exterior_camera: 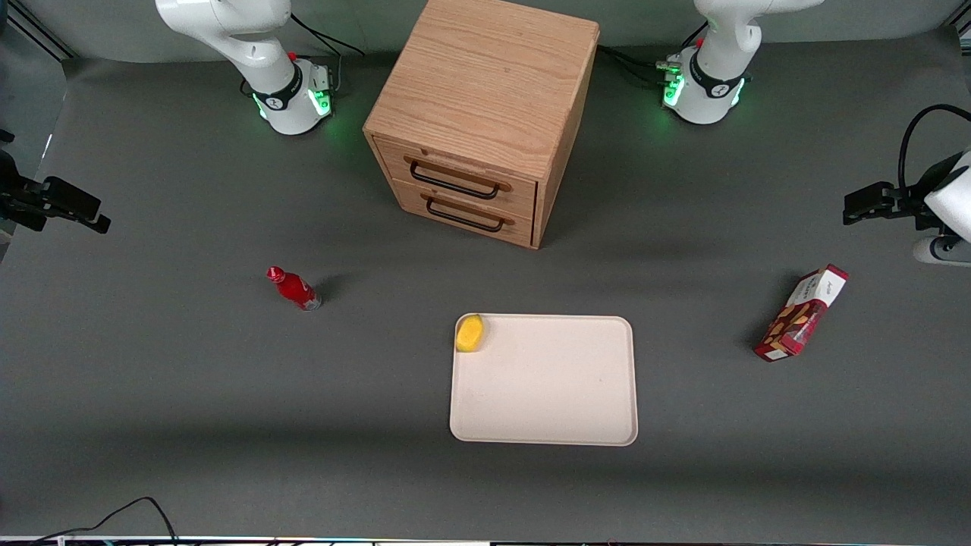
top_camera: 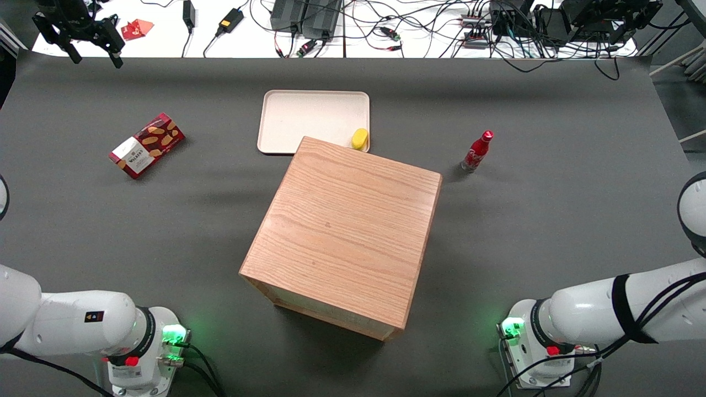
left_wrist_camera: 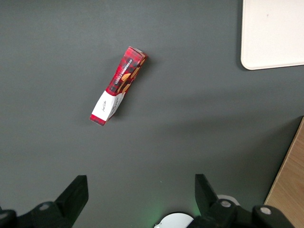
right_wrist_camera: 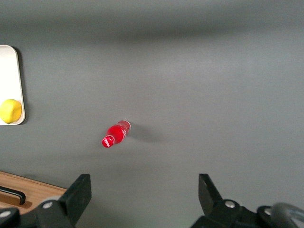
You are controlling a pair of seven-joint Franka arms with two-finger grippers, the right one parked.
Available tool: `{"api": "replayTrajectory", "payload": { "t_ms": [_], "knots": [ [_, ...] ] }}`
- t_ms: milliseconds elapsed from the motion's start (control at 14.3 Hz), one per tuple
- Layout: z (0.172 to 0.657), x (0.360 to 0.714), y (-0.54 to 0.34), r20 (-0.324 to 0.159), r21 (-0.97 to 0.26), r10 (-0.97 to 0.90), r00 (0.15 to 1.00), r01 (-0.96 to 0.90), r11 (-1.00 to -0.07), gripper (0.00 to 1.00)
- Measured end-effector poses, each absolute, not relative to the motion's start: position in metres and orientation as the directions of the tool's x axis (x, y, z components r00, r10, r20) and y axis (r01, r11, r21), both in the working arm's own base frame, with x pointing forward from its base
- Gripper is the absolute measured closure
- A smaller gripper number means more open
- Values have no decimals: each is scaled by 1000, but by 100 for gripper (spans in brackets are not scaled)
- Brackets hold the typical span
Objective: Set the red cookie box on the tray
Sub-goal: 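Move the left gripper down over the red tartan shortbread box, then close the left gripper on the end of the shortbread box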
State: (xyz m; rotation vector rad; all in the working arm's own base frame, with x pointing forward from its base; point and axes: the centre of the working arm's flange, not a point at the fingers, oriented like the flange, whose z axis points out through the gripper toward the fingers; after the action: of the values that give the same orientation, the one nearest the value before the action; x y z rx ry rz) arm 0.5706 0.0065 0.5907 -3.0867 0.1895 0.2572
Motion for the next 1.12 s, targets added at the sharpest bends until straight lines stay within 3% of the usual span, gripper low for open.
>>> {"api": "replayTrajectory", "payload": {
  "t_ms": [349, 488, 837, 1116],
  "knots": [
    [587, 570, 9, -199, -32, -123, 972, -132, -991, 0],
    [565, 580, 21, -224, -40, -222, 949, -236, -971, 0],
    [417, 625, 73, -261, 41, -474, 841, -481, -876, 0],
    [299, 630, 67, -177, 35, -546, 819, -549, -835, 0]
  ]
}}
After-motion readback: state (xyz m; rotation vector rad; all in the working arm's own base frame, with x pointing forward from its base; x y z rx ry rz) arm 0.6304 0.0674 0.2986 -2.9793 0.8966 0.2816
